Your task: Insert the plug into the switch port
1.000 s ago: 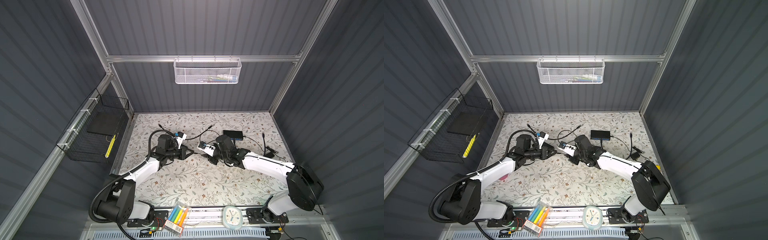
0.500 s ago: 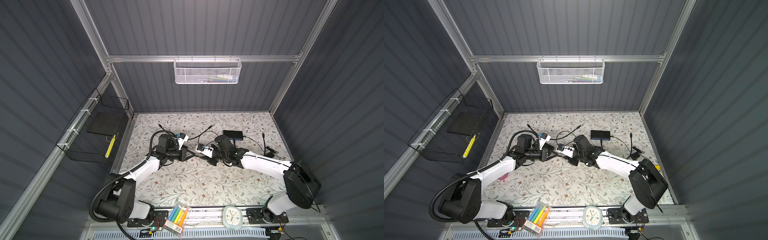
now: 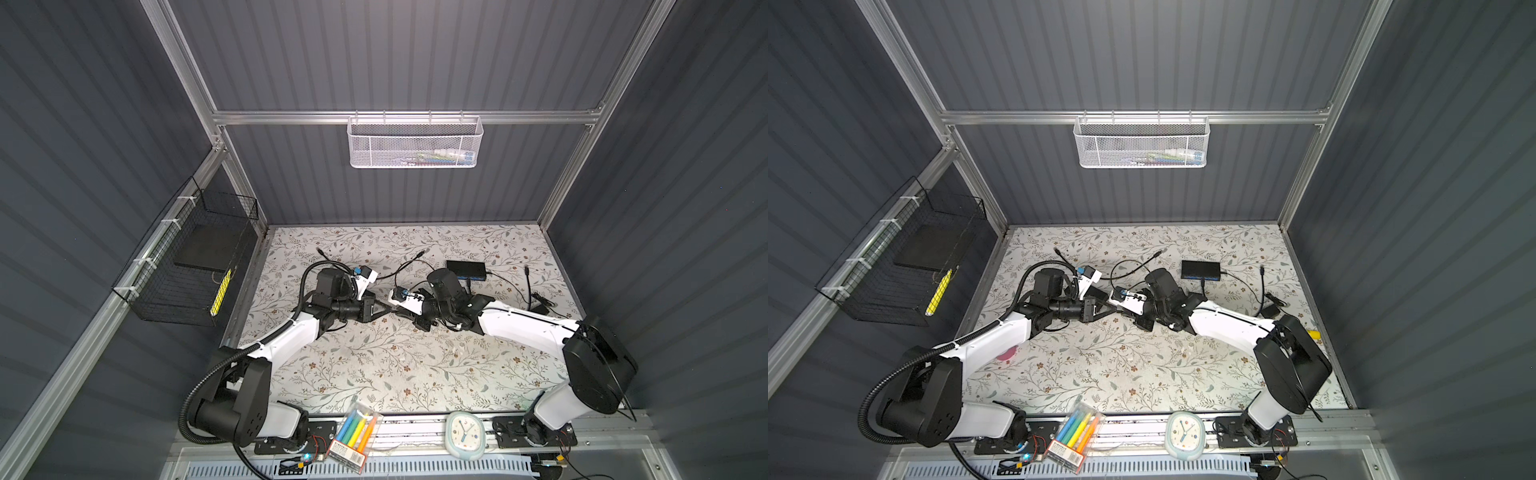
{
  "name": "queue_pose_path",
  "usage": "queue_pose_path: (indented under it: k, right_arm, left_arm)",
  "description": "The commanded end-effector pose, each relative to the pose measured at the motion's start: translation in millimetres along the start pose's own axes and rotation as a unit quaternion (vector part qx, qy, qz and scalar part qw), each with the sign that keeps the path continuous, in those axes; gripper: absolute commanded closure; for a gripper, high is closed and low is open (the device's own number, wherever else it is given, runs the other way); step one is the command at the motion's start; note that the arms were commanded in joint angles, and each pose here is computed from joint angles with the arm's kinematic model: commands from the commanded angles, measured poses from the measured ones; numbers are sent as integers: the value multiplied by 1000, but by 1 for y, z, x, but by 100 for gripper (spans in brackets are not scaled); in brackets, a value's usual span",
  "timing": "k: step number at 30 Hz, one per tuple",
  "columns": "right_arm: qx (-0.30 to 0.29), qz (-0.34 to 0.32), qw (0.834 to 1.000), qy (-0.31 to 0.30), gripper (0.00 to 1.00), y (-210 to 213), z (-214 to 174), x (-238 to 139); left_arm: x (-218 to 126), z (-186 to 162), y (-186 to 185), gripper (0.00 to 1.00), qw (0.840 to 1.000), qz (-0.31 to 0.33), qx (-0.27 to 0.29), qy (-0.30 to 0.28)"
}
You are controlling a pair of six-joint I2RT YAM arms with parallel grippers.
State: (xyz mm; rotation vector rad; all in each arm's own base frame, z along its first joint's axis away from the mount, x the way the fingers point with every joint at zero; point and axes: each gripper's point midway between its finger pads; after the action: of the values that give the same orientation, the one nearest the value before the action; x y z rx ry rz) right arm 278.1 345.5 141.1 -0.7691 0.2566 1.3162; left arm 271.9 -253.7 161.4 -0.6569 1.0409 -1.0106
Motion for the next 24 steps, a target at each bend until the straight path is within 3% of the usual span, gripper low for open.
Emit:
queue_pose_path:
  k: [1, 8, 11, 14, 16, 20, 24]
  right_arm:
    - [0, 2, 1000, -18, 86, -4, 12, 1]
    - [7, 3, 1000, -21, 100, -4, 16, 0]
    - [15, 9, 1000, -20, 100, -2, 16, -2]
    - [20, 8, 1000, -16, 100, 0, 13, -3]
    - [26, 7, 1000, -5, 100, 1, 7, -1]
    - [44, 11, 998, 41, 100, 5, -14, 5]
    - [60, 14, 995, 84, 100, 6, -32, 14]
  left_arm:
    - [-1, -1, -9, 100, 1000, -16, 13, 8]
    - [-4, 3, -6, 99, 1000, 7, 19, -7]
    - [-13, 12, -4, 76, 998, 44, 32, -33]
    - [-28, 26, -1, 60, 993, 81, 36, -71]
    - [-46, 41, 10, 50, 986, 119, 28, -115]
    - [-93, 72, 46, 45, 958, 203, -14, -200]
    - [-108, 87, 87, 43, 936, 282, -40, -207]
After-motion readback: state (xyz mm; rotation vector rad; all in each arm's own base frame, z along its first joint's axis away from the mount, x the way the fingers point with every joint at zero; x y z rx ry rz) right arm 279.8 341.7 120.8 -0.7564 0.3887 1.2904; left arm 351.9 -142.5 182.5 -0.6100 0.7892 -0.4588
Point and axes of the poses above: each gripper's point midway between its finger pads, its own x axis out along the fingers, its own y axis along the line the jaws close on, z = x × y, and after that the axes turned 14 degrees about -x, right-handed
